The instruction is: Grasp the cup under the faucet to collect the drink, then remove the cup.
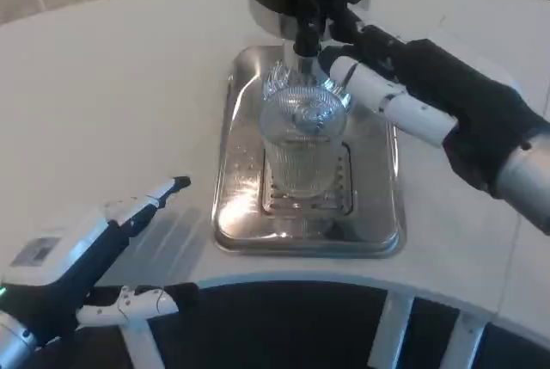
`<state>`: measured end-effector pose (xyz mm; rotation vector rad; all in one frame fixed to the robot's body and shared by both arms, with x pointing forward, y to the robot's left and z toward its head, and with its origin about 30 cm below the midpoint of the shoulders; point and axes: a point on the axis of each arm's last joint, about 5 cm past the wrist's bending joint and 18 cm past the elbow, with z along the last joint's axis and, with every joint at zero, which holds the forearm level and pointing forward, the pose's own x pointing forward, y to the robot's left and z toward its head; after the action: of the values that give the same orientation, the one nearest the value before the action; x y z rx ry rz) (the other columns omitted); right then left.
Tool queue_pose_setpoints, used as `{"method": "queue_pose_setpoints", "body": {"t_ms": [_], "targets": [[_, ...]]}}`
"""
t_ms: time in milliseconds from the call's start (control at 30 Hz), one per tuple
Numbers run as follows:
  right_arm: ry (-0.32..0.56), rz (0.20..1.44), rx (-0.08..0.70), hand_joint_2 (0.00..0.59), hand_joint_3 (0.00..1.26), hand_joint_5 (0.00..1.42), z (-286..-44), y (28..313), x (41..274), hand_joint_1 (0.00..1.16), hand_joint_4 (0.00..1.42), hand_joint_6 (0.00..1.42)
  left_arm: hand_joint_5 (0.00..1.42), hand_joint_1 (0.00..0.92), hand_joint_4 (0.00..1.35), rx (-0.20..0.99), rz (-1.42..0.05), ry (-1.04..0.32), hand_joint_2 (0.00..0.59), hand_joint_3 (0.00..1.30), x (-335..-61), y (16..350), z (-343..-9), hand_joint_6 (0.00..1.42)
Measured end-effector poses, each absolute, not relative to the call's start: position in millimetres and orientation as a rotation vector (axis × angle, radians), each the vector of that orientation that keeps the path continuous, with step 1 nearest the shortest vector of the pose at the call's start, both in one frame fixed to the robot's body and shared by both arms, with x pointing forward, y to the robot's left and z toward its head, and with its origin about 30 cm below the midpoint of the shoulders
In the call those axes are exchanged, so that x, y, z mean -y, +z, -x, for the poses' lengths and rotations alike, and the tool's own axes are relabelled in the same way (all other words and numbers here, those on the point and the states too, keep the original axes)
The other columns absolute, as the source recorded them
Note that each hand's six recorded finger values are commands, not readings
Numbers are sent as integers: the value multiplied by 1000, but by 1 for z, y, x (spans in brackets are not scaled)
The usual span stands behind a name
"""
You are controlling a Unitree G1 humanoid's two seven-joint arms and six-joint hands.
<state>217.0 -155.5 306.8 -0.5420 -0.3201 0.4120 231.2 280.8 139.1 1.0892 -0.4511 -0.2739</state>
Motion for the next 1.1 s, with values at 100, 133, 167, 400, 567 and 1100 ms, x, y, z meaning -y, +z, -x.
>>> {"method": "queue_pose_setpoints", "body": {"t_ms": [100, 133, 167, 400, 567, 1100], "targets": [[432, 538, 317, 468, 0, 0, -221, 308, 153, 198, 0, 30, 169, 43, 89, 452, -1090, -266, 56, 108, -282, 140, -230, 203], [435, 537, 316, 466, 0, 0, -222, 308, 153, 197, 0, 30, 169, 43, 89, 453, -1090, -263, 56, 108, -282, 140, -229, 203], [438, 536, 316, 464, 0, 0, -222, 308, 152, 195, 0, 31, 169, 43, 89, 451, -1089, -260, 56, 108, -282, 140, -229, 202], [465, 550, 344, 458, 0, 0, -226, 316, 148, 186, 0, 31, 169, 43, 89, 438, -1093, -263, 56, 108, -283, 140, -225, 202], [483, 558, 403, 457, 0, 0, -227, 330, 141, 182, 0, 31, 169, 43, 89, 431, -1094, -268, 56, 108, -283, 139, -223, 202], [502, 584, 398, 451, 0, 0, -227, 329, 136, 122, 0, 20, 169, 43, 89, 406, -1100, -264, 56, 108, -287, 141, -222, 202]]}}
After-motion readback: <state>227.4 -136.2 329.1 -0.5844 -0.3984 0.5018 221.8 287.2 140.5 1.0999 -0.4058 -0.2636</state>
